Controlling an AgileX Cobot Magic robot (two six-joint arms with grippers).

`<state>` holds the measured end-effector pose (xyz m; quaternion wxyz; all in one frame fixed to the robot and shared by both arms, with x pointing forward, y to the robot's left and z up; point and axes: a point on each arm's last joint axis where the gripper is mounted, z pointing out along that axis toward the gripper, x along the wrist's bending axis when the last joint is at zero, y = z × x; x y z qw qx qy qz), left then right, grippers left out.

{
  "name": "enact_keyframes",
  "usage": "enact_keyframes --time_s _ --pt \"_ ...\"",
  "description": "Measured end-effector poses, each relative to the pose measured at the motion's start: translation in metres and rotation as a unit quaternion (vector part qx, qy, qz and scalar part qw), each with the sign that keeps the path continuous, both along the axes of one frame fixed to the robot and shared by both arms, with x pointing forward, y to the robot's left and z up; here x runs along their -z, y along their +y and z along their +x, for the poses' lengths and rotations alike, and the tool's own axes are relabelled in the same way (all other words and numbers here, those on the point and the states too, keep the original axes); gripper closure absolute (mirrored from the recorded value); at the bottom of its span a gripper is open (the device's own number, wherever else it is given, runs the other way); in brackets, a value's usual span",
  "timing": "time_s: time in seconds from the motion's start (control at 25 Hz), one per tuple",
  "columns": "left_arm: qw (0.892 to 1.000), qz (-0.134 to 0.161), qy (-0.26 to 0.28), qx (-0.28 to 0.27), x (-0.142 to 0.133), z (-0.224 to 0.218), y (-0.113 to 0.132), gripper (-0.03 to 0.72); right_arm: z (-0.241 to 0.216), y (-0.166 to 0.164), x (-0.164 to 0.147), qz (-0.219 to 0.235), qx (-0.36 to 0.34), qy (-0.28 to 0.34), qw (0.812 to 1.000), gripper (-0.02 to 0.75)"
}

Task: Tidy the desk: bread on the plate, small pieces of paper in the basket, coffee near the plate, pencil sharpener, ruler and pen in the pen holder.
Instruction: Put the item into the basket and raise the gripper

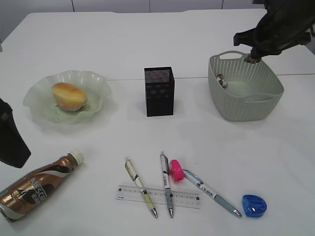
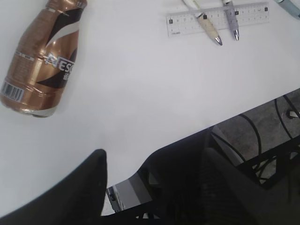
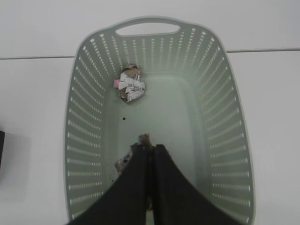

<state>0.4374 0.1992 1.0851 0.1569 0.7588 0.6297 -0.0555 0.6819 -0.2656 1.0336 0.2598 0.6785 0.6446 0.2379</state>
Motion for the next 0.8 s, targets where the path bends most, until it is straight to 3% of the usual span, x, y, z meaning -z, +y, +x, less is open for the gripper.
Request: enact_keyframes --time_s 0.48,0.8 --pt "1.0 -0.007 0.005 -0.01 -0.0003 -0.0004 -0.001 0.238 0.006 -0.0016 0.0082 -0.025 -0.011 -0.008 1.0 0.703" --pt "1.0 -0.01 0.007 -0.011 -0.0004 -0.0005 -0.0015 0.239 0.0087 0.0008 0.0111 -0.003 -0.005 -0.012 1.0 0.349"
